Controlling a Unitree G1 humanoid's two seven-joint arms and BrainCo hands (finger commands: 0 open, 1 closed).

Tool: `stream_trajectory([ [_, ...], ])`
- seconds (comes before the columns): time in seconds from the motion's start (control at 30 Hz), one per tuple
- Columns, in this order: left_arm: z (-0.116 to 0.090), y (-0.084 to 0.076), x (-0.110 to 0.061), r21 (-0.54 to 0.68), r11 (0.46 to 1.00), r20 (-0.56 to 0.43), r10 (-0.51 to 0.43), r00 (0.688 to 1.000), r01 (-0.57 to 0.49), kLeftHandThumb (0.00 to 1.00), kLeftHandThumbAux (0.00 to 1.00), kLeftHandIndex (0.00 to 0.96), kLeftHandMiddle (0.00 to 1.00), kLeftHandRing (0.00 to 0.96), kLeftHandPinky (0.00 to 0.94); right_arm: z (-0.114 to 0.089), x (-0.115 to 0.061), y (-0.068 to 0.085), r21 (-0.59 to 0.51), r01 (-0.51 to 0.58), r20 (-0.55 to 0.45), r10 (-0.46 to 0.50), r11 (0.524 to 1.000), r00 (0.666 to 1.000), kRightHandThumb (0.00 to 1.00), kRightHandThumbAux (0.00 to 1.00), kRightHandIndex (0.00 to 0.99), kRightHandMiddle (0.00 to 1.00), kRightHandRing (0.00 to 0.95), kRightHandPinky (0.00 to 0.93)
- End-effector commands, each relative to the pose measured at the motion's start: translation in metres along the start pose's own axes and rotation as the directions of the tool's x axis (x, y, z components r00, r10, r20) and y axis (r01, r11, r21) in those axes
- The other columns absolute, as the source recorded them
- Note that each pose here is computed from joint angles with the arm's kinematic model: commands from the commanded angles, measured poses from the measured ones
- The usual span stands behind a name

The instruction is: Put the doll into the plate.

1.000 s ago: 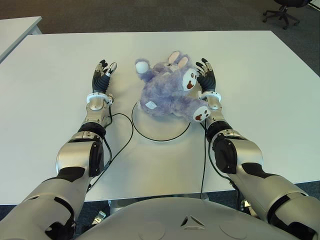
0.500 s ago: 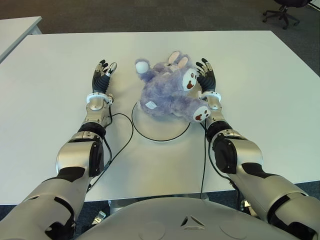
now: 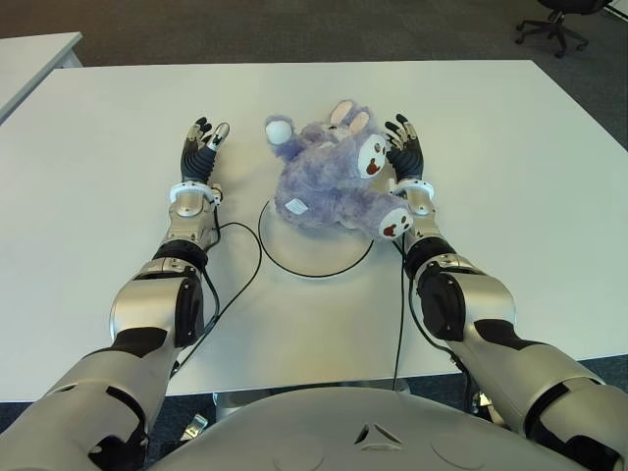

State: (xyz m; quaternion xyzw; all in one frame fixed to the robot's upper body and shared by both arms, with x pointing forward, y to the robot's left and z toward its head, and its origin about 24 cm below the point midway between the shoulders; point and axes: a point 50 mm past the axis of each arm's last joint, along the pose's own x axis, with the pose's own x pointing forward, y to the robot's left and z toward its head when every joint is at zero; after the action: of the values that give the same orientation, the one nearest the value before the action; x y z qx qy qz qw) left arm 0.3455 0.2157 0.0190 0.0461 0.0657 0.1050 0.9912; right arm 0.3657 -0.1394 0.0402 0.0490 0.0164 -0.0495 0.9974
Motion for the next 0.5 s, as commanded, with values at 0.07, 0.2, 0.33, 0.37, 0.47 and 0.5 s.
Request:
stream_trajectory([
  [0.07,-0.0526,-0.0040,-0.0254,-0.014,1.000,-0.214,-0.015,0.977,0.013,0.000,0.410,0.000,0.100,0.101,0.118,-0.0687,-0.0387,-0.0114,-0.002,0.040,-0.278,-0.039,0.999,0.960,0.350,0.763,0.077,0.161,0.173,0.207],
  [0.2,-0.0539,-0.0039,-0.0261,-0.021,1.000,-0.222,-0.014,0.975,0.009,0.000,0.418,0.000,0.103,0.110,0.123,-0.0687,-0.0387,-0.0116,-0.003,0.039,-0.278,-0.039,0.999,0.960,0.350,0.761,0.078,0.164,0.175,0.211],
  [0.33,-0.0545,-0.0042,-0.0264,-0.031,1.000,-0.225,-0.014,0.974,0.008,0.000,0.419,0.000,0.104,0.115,0.130,-0.0687,-0.0387,-0.0120,-0.003,0.039,-0.277,-0.038,0.999,0.960,0.347,0.768,0.079,0.168,0.179,0.211],
  [0.37,-0.0546,-0.0043,-0.0265,-0.034,0.999,-0.226,-0.014,0.974,0.007,0.000,0.419,0.000,0.104,0.115,0.129,-0.0687,-0.0388,-0.0121,-0.002,0.039,-0.277,-0.038,0.999,0.960,0.347,0.768,0.079,0.168,0.179,0.210],
  [0.47,-0.0549,-0.0043,-0.0266,-0.039,0.999,-0.227,-0.013,0.974,0.004,0.000,0.420,0.000,0.110,0.121,0.126,-0.0686,-0.0387,-0.0121,-0.001,0.039,-0.277,-0.038,0.999,0.960,0.349,0.773,0.080,0.167,0.174,0.199],
  [0.5,-0.0551,-0.0043,-0.0268,-0.040,0.999,-0.227,-0.013,0.974,0.004,0.000,0.420,0.000,0.111,0.121,0.127,-0.0687,-0.0388,-0.0121,0.000,0.039,-0.276,-0.038,0.999,0.960,0.349,0.774,0.080,0.167,0.173,0.197],
])
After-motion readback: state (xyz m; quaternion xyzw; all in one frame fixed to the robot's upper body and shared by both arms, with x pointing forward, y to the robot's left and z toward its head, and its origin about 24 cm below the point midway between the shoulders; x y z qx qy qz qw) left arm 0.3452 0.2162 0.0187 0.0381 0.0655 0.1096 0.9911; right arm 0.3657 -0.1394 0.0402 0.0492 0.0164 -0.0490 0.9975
